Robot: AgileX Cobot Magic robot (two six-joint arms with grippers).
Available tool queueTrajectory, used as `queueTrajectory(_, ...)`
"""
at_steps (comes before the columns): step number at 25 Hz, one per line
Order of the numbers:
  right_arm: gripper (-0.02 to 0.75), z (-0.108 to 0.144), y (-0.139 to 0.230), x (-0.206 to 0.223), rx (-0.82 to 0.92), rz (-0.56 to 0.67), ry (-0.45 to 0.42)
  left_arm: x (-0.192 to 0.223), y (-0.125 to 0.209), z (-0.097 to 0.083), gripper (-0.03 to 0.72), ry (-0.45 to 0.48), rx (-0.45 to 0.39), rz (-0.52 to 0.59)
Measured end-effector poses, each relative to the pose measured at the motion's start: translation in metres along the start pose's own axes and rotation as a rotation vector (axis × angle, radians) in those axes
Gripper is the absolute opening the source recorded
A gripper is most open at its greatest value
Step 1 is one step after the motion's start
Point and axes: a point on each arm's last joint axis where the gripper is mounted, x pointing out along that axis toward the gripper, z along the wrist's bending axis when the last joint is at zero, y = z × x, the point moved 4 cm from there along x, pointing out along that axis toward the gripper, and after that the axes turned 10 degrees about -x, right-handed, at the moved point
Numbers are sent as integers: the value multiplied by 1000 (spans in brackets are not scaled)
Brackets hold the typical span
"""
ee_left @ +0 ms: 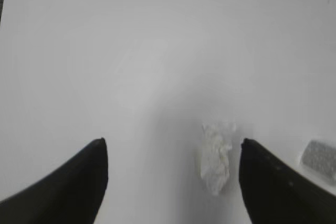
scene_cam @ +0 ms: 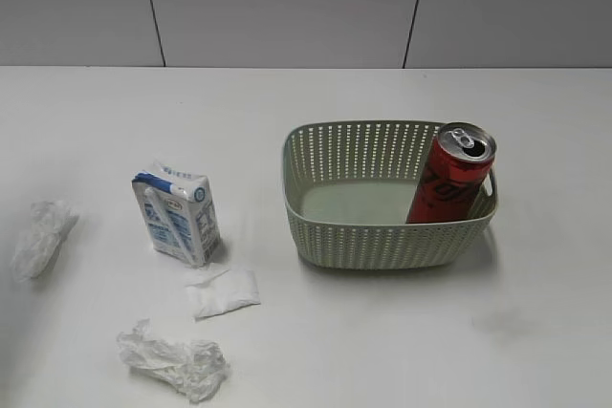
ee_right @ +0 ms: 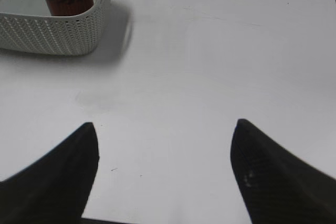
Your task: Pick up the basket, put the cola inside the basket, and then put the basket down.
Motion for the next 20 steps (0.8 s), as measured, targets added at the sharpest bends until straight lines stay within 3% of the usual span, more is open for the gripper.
queueTrajectory(5, 593, 0, 0, 0, 0, 0, 0, -14, 68, -17, 589, 27, 116, 14)
queueTrajectory(14, 592, 0, 0, 0, 0, 0, 0, 5, 185, 7, 589, 19, 127, -9)
queueTrajectory(20, 592, 0, 0, 0, 0, 0, 0, 9, 236, 18, 589, 28, 121, -54)
